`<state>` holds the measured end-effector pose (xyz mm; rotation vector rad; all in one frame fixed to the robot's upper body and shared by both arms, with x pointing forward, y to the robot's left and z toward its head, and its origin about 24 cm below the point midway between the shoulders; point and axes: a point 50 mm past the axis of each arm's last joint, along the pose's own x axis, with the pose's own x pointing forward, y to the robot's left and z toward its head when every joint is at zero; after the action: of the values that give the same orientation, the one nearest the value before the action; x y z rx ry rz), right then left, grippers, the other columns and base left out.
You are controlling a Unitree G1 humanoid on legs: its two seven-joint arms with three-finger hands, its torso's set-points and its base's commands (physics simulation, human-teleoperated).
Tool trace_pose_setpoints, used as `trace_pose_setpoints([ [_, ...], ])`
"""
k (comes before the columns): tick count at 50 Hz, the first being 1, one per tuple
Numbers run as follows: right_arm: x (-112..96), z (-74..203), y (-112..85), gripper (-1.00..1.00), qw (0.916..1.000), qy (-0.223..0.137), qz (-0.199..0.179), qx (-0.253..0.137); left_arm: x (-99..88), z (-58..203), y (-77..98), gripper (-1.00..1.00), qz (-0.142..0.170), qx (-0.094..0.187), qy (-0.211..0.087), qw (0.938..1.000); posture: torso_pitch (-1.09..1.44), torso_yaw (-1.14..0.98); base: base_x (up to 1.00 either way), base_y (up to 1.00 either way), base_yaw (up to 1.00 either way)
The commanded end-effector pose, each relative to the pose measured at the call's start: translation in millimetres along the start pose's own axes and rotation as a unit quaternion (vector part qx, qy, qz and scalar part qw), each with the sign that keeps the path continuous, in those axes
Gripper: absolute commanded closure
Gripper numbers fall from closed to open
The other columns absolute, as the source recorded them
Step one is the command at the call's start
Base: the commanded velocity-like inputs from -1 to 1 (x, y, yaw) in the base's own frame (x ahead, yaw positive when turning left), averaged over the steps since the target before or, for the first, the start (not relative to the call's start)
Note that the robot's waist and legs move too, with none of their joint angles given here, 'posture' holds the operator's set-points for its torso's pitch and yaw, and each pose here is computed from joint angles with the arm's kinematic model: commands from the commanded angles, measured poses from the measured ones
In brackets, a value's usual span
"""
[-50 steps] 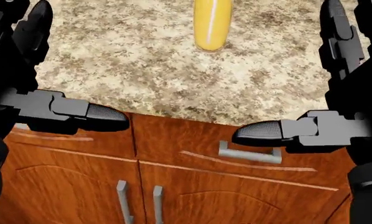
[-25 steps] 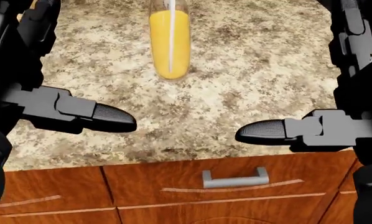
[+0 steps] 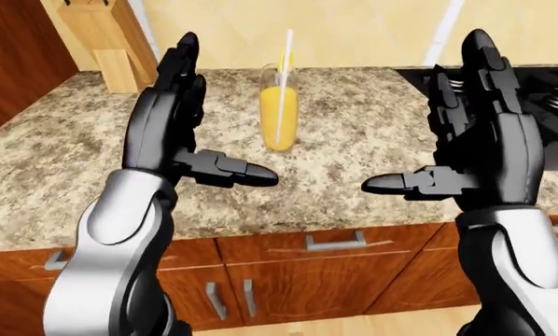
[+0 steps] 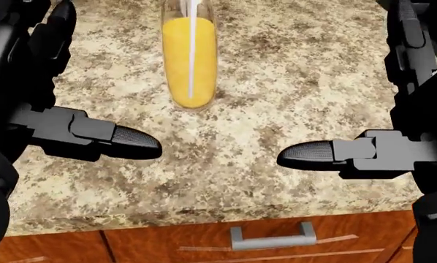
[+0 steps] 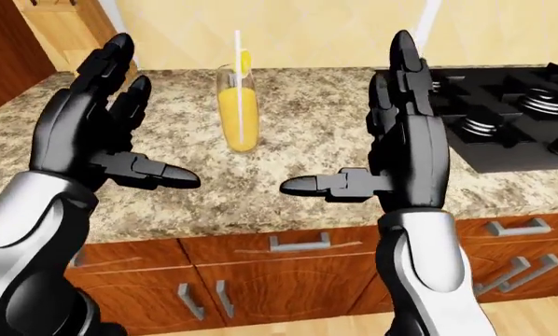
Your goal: Move the drinks to the dining counter.
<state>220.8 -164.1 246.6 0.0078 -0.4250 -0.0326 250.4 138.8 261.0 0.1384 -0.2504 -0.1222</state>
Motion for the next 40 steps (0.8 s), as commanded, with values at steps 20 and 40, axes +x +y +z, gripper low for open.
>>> trace_pose_setpoints([
  [20, -1.8, 13.4, 0.4, -1.0, 0.999, -0.045, 0.002, 0.002, -0.1, 14.4, 4.3, -1.0, 0.009, 0.011, -0.044, 0.9989, 0.0, 0.0, 0.22, 0.0, 0.0],
  [40, -2.4, 8.6, 1.6, -1.0, 0.9991, -0.041, 0.003, -0.002, 25.8, 3.1, -4.8, -1.0, 0.005, 0.012, -0.03, 0.9995, 0.0, 0.0, 0.0, 0.0, 0.0],
])
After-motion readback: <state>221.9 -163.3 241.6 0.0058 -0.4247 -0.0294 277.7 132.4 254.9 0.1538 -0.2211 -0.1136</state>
